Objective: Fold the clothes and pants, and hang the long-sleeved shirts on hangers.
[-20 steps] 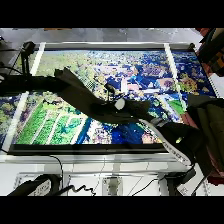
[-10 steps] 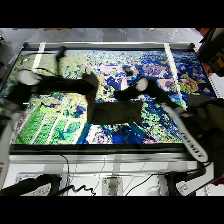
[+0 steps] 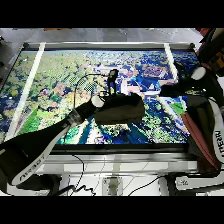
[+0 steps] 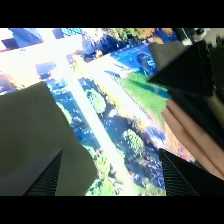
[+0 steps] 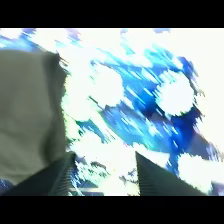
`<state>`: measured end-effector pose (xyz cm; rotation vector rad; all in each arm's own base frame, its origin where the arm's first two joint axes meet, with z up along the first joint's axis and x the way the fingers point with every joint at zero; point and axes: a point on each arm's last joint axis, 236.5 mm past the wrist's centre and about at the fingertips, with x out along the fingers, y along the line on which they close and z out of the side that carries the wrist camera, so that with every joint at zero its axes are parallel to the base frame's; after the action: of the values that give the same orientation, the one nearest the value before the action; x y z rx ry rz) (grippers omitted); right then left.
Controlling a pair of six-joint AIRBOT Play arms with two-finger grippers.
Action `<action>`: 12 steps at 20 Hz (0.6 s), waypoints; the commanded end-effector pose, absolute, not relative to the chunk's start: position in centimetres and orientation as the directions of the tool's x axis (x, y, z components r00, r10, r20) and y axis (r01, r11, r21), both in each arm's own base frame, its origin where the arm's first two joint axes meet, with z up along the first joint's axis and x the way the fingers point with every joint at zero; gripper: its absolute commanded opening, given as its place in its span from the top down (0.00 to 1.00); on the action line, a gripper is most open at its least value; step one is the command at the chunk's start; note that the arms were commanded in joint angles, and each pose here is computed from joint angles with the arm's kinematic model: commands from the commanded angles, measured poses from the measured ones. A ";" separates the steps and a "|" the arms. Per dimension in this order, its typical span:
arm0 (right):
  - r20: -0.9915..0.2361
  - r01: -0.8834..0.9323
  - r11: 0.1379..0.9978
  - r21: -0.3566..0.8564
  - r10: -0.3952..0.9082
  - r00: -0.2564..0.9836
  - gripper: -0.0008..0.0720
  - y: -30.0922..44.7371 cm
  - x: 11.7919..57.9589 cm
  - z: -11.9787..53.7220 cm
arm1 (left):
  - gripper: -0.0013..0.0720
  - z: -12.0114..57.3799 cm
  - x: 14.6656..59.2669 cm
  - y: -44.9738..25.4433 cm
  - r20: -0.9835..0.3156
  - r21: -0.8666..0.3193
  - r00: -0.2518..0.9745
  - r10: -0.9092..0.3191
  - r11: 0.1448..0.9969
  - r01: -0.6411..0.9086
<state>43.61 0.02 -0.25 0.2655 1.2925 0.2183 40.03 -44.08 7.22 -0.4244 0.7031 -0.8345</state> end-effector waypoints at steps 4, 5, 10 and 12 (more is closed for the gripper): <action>-0.788 0.177 0.769 0.614 0.584 0.198 0.17 3.5 39.5 -7.0 | 0.02 8.1 41.6 -41.4 -0.412 -0.529 0.488 -0.770 0.638 0.560; -0.763 0.204 0.736 0.645 0.609 0.217 0.17 4.9 40.0 -7.8 | 0.02 8.1 41.8 -40.7 -0.418 -0.535 0.481 -0.771 0.636 0.556; -0.628 0.290 0.563 0.774 0.740 0.239 0.17 14.7 42.7 -10.4 | 0.02 7.5 42.3 -38.6 -0.452 -0.559 0.439 -0.777 0.630 0.539; -0.629 0.281 0.568 0.773 0.745 0.223 0.18 18.2 42.5 -11.4 | 0.02 7.5 43.0 -37.8 -0.452 -0.560 0.451 -0.769 0.639 0.528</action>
<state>41.68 13.67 -10.02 0.8879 1.3736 0.4067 42.59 -38.85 7.63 -0.3627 0.7270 -0.8247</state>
